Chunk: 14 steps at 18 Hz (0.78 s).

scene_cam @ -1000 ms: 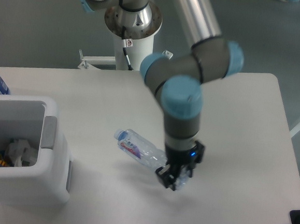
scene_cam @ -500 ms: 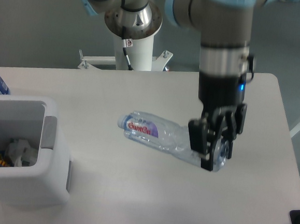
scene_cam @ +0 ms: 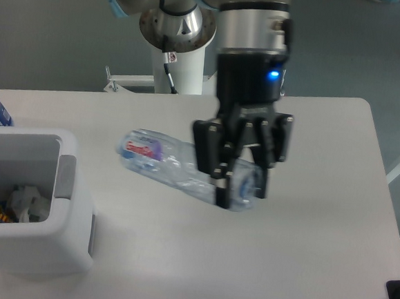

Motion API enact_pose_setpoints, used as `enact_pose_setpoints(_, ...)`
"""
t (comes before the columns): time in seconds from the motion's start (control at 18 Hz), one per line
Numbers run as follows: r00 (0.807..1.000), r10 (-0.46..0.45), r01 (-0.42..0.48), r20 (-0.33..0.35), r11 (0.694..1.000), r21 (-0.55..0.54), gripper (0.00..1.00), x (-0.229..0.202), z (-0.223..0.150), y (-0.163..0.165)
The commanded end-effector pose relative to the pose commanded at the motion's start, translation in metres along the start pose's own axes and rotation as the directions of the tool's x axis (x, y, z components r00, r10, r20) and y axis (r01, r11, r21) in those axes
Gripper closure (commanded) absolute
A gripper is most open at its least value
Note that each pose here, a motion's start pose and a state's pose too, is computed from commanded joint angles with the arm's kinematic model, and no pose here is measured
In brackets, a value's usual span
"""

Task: Place the trash in the trash can
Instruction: 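Lift the water bottle up from the table, then carry the bottle over the white bin and release it inside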

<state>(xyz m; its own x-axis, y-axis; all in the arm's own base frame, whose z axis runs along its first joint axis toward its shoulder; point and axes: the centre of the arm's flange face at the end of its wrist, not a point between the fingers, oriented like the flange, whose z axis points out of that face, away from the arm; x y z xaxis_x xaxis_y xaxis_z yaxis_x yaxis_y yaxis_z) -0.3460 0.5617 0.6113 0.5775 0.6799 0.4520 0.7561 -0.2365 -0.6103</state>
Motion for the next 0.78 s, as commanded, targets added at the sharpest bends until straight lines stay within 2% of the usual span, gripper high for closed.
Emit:
enact_pose_setpoints(0.33, 0.996, 0.068, -0.071, -0.060, 0.995, -0.064, 0.49, 0.052, 0.030, 0.041)
enact_pose_setpoints(0.56, 0.977, 0.183, -0.193, -0.108, 0.977, -0.093, 0.49, 0.085, 0.055, 0.073)
enact_pose_setpoints(0.78, 0.960, 0.241, -0.254, -0.141, 0.964, -0.081, 0.48, 0.102, 0.064, 0.089)
